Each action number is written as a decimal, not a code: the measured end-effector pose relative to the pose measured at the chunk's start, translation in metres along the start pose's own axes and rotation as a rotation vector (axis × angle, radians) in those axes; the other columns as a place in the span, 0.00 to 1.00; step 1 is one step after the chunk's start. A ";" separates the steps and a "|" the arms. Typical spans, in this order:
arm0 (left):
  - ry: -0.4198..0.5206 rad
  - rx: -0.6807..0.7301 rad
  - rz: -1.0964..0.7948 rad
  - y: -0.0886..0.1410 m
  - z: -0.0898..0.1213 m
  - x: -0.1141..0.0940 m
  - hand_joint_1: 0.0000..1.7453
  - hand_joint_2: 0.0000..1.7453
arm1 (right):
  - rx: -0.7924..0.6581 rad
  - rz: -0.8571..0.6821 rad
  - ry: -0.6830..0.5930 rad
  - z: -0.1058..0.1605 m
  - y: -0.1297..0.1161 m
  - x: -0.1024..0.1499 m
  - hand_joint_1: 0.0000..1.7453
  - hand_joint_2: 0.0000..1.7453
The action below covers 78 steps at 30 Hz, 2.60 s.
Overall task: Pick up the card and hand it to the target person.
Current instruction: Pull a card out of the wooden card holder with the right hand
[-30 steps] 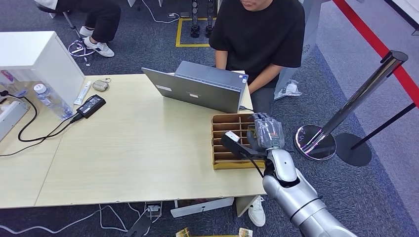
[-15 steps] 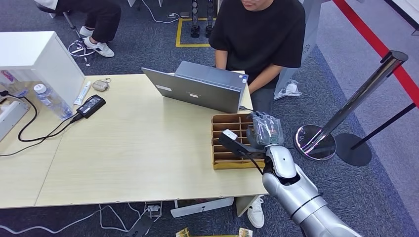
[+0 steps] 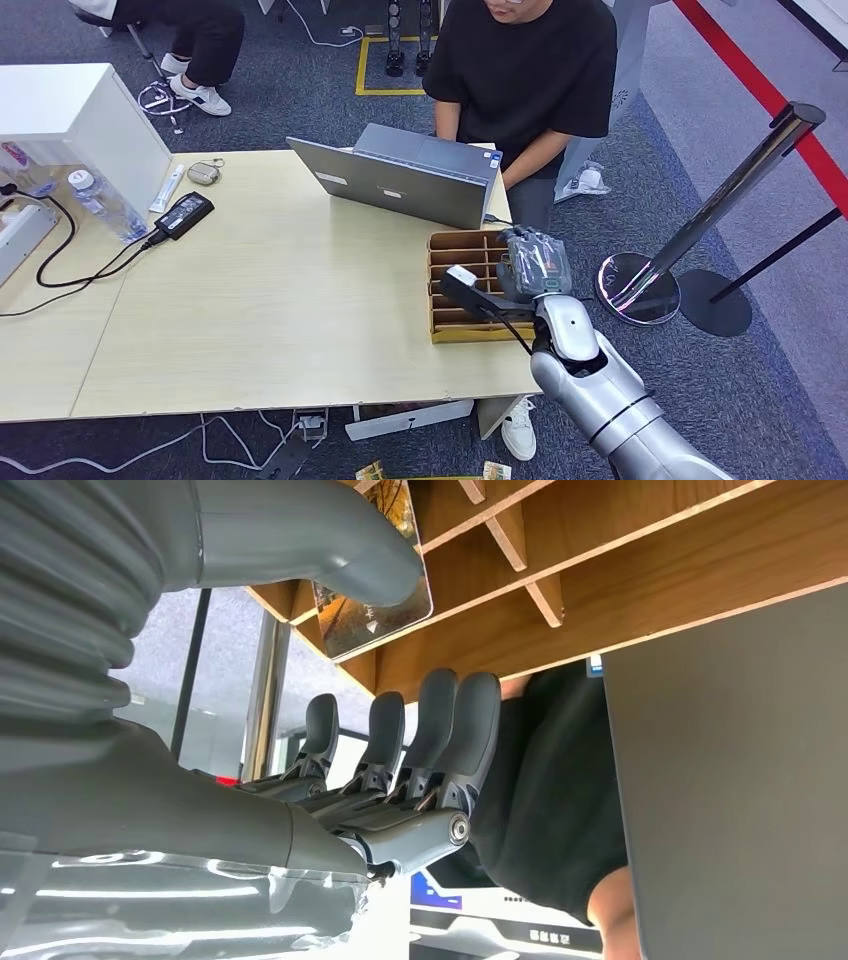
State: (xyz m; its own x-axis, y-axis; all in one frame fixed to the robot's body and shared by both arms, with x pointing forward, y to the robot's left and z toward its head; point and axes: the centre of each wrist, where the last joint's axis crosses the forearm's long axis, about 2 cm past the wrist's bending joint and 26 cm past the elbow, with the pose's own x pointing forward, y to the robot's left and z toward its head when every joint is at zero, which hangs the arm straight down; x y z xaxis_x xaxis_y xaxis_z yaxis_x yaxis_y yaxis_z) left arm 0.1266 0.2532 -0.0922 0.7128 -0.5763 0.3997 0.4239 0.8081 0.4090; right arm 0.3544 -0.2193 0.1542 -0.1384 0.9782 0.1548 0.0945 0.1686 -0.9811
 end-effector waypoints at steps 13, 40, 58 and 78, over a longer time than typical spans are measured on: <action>0.000 0.001 0.000 0.000 0.000 0.000 0.00 0.00 | 0.037 0.014 -0.001 0.006 0.006 0.000 0.63 1.00; 0.000 0.002 0.000 0.000 0.000 0.000 0.00 0.00 | 0.068 0.037 0.033 0.009 0.008 -0.014 0.55 1.00; 0.001 0.009 0.000 0.001 0.000 0.000 0.00 0.00 | 0.074 0.031 0.067 0.007 0.009 -0.027 0.80 1.00; 0.001 0.011 -0.002 0.001 0.000 -0.001 0.00 0.00 | 0.048 0.028 0.065 0.006 0.008 -0.030 1.00 1.00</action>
State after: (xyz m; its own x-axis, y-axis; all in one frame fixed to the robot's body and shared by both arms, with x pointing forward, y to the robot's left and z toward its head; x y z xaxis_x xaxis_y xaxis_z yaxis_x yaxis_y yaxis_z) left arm 0.1268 0.2544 -0.0922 0.7122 -0.5779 0.3984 0.4190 0.8054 0.4192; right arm 0.3531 -0.2482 0.1407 -0.0719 0.9885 0.1332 0.0496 0.1369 -0.9893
